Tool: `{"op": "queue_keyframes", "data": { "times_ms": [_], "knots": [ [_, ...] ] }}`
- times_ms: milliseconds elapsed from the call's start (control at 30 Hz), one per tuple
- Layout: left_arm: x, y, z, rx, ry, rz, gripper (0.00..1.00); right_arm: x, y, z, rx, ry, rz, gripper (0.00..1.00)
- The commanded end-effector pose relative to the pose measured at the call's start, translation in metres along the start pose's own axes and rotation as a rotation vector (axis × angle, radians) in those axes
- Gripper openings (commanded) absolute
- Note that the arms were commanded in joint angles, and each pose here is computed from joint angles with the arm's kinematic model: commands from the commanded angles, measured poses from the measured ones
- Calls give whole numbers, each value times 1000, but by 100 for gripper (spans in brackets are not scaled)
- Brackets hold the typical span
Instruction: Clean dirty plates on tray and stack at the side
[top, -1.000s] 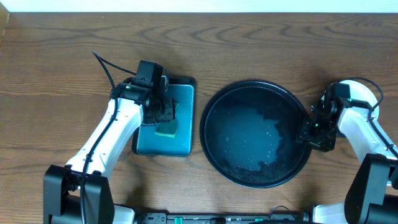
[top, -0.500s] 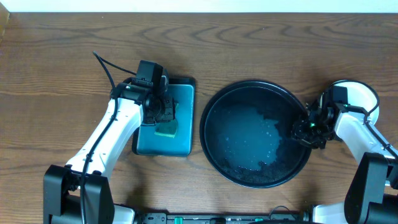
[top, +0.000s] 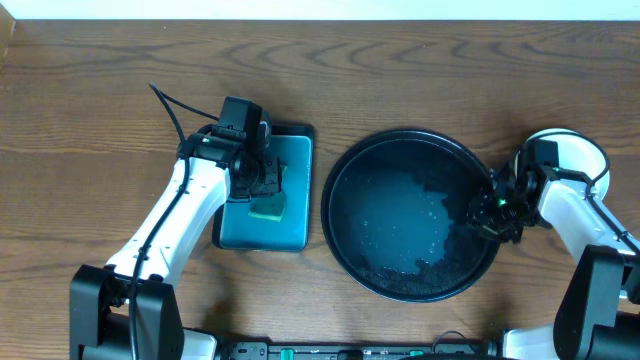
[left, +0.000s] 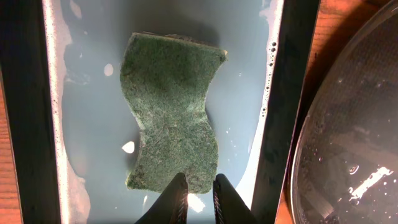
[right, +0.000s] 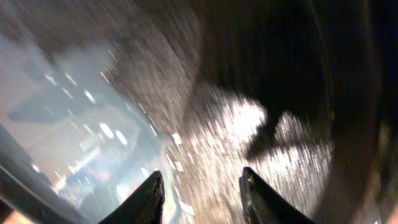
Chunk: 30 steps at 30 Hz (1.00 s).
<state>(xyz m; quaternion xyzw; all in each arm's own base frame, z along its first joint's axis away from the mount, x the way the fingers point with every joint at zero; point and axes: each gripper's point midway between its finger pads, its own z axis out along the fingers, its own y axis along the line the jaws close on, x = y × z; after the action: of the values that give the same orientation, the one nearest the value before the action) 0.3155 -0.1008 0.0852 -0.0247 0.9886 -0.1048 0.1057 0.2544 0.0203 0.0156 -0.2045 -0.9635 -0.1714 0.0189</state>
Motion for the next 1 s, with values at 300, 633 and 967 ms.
{"op": "queue_keyframes", "data": {
  "times_ms": [300, 633, 967],
  "knots": [
    [5, 4, 3, -22, 17, 1, 17, 21, -29, -48, 266, 124, 52, 45],
    [7, 5, 3, -24, 24, 0, 17, 37, -47, -30, 331, 137, 181, 47],
    [7, 5, 3, -24, 24, 0, 17, 49, -40, 16, 221, 122, 195, 47]
  ]
}}
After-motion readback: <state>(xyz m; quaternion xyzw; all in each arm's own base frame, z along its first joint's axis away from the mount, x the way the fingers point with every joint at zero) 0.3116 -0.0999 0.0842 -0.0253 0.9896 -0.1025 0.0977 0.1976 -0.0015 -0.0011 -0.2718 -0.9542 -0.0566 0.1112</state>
